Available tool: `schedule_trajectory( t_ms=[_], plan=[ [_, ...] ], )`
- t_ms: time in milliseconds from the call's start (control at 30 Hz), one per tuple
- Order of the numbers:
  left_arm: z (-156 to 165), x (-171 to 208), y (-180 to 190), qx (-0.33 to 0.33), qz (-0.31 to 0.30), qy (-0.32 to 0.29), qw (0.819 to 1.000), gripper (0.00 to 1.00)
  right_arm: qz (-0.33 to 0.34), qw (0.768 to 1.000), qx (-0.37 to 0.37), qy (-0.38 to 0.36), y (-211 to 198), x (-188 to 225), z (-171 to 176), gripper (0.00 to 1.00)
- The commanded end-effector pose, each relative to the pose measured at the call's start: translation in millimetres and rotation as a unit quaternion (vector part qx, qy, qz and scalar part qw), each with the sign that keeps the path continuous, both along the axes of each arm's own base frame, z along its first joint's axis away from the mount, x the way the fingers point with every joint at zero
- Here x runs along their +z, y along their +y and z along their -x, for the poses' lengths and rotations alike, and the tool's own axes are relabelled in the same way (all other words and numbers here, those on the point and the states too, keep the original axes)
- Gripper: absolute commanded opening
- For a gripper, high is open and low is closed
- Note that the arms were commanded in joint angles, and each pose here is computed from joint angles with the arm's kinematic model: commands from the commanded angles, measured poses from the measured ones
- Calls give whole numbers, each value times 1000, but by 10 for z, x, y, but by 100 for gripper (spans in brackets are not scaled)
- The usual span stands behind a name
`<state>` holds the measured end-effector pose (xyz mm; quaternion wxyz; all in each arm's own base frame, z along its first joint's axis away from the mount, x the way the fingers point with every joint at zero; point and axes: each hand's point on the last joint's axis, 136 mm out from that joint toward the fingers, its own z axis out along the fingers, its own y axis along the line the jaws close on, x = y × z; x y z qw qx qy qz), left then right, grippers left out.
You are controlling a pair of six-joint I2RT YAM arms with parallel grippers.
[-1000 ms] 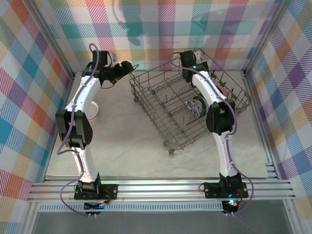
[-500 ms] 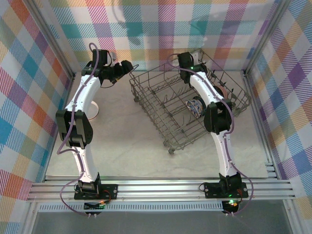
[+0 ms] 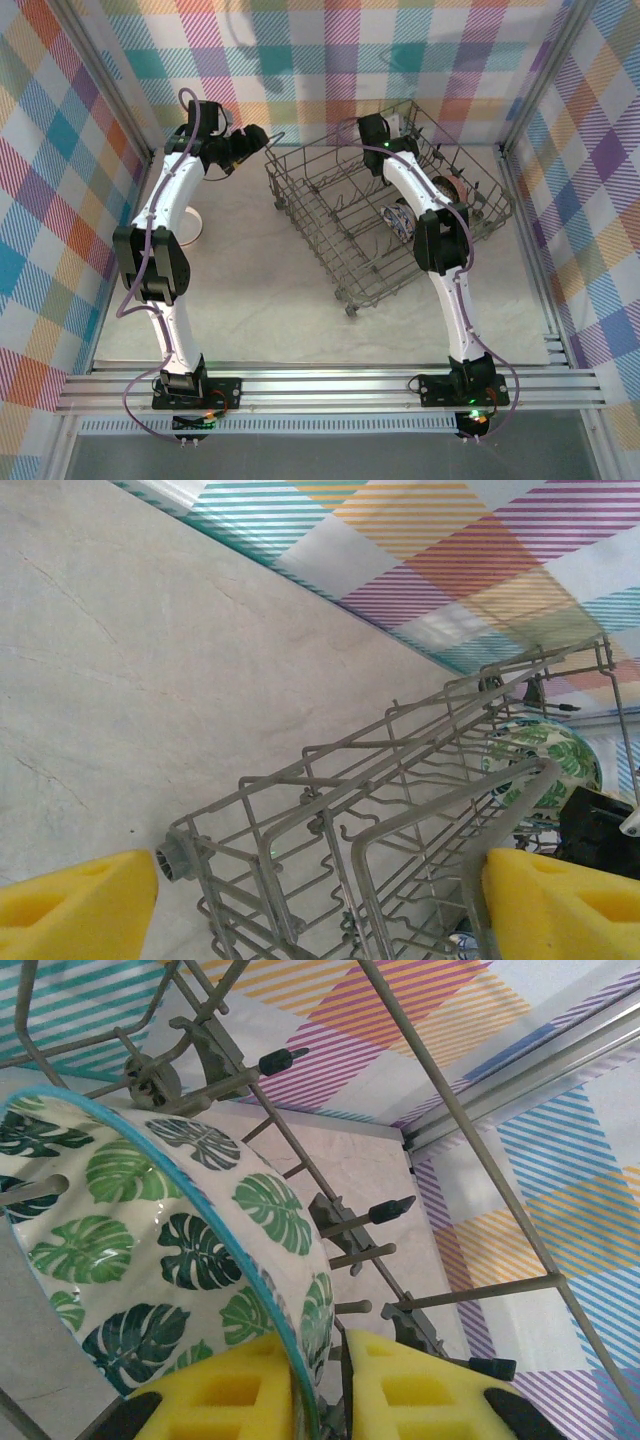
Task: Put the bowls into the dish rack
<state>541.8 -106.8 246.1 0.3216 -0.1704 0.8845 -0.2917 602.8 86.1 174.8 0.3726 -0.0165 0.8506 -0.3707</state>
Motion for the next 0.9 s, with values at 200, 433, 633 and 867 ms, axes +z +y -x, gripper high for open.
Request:
schedule_trajectory(
  t_ms=[200, 433, 633, 867],
  plan=[
    [273, 107, 842, 120, -56, 45, 990, 84, -29, 999, -7, -28, 30, 50, -63, 22],
    [699, -97, 1585, 203, -100, 125, 966, 84, -58, 998, -4, -22, 29, 74, -1, 38],
    [902, -364, 1985, 238, -111, 186, 947, 84, -85, 996, 1, -34, 47, 252, 61, 56],
    [875, -727, 2026, 253, -56, 236, 937, 83, -103, 993, 10, -56, 49, 568, 153, 66]
  ],
)
